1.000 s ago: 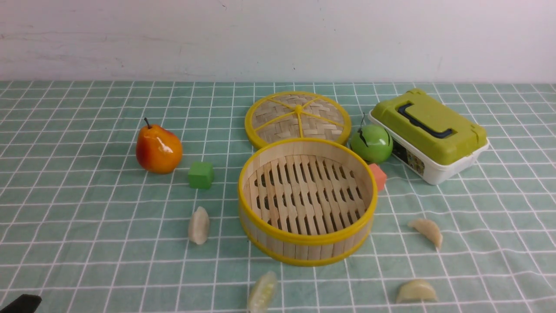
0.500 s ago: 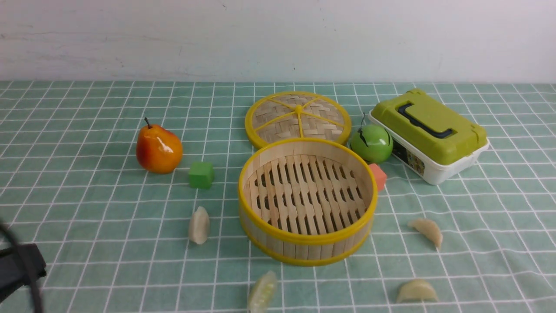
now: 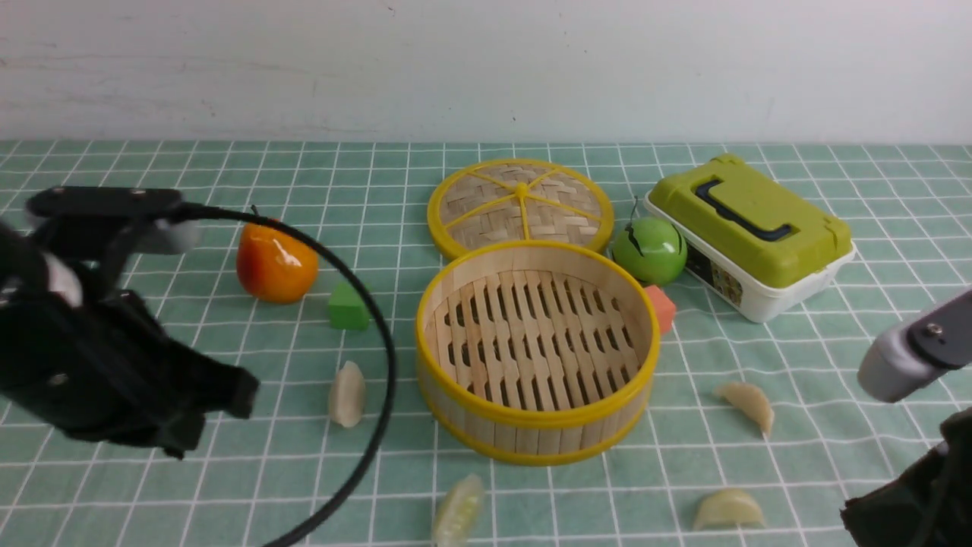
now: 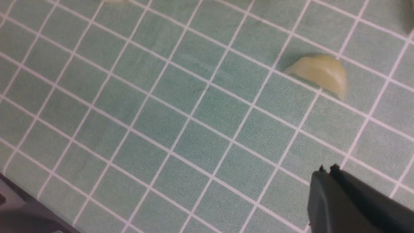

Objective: Put the dumplings into the steamer on the table with the blue tablecloth.
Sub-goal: 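Reach for and grasp a dumpling on the table with the left gripper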

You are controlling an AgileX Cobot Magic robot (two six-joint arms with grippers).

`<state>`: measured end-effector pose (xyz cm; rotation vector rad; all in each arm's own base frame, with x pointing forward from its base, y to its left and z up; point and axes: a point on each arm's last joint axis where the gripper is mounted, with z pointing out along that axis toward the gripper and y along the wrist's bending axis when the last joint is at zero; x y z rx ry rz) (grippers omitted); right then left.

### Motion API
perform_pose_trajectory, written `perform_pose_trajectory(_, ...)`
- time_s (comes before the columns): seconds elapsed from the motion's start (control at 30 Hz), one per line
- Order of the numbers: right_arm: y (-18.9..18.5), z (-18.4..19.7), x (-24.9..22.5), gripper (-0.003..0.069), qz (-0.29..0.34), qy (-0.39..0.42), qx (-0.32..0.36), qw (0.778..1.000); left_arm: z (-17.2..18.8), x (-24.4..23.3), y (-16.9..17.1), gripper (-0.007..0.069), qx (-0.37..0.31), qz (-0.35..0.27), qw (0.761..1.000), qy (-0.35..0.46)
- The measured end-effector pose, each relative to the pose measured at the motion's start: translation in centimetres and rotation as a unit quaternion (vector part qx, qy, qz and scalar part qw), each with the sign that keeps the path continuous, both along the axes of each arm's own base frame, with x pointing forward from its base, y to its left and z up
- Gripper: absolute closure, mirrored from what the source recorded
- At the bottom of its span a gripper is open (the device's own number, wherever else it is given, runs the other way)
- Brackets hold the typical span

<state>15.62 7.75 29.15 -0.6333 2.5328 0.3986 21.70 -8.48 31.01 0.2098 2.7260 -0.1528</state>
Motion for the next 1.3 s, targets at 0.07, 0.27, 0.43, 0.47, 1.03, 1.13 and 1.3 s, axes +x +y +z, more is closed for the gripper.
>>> perform_pose_trajectory(0.07, 0.2, -0.1, 0.1, 0.067, 0.007, -0.009, -0.006, 1.0, -1.1, 1.8, -1.3, 0.0533, 0.018, -0.007, 1.0, 0.005)
perform_pose_trajectory(0.27, 0.3, 0.0, 0.4, 0.0664, 0.006, -0.024, -0.006, 1.0, -5.6, 8.1, -4.4, 0.0223, 0.038, -0.005, 0.999, 0.012)
perform_pose_trajectory(0.43, 0.3, 0.0, 0.4, 0.0661, 0.006, -0.023, -0.008, 1.0, -9.7, 11.7, -6.0, 0.0113, 0.049, -0.002, 0.998, 0.024)
perform_pose_trajectory(0.47, 0.3, 0.0, 0.4, 0.0661, 0.007, -0.023, -0.009, 1.0, -10.5, 12.3, -6.2, 0.0109, 0.053, -0.001, 0.998, 0.026)
perform_pose_trajectory(1.03, 0.2, 0.0, 0.6, 0.0655, 0.006, -0.031, -0.013, 0.999, -13.9, 14.9, -6.8, 0.0398, 0.082, 0.02, 0.996, 0.032)
perform_pose_trajectory(1.13, 0.2, 0.1, 0.6, 0.065, 0.005, -0.036, -0.012, 0.999, -12.4, 14.4, -6.6, 0.0398, 0.095, 0.01, 0.995, 0.038)
perform_pose_trajectory(1.3, 0.2, 0.1, 0.7, 0.065, 0.004, -0.037, -0.011, 0.999, -5.1, 13.9, -8.7, 0.0398, 0.061, -0.014, 0.997, -0.041)
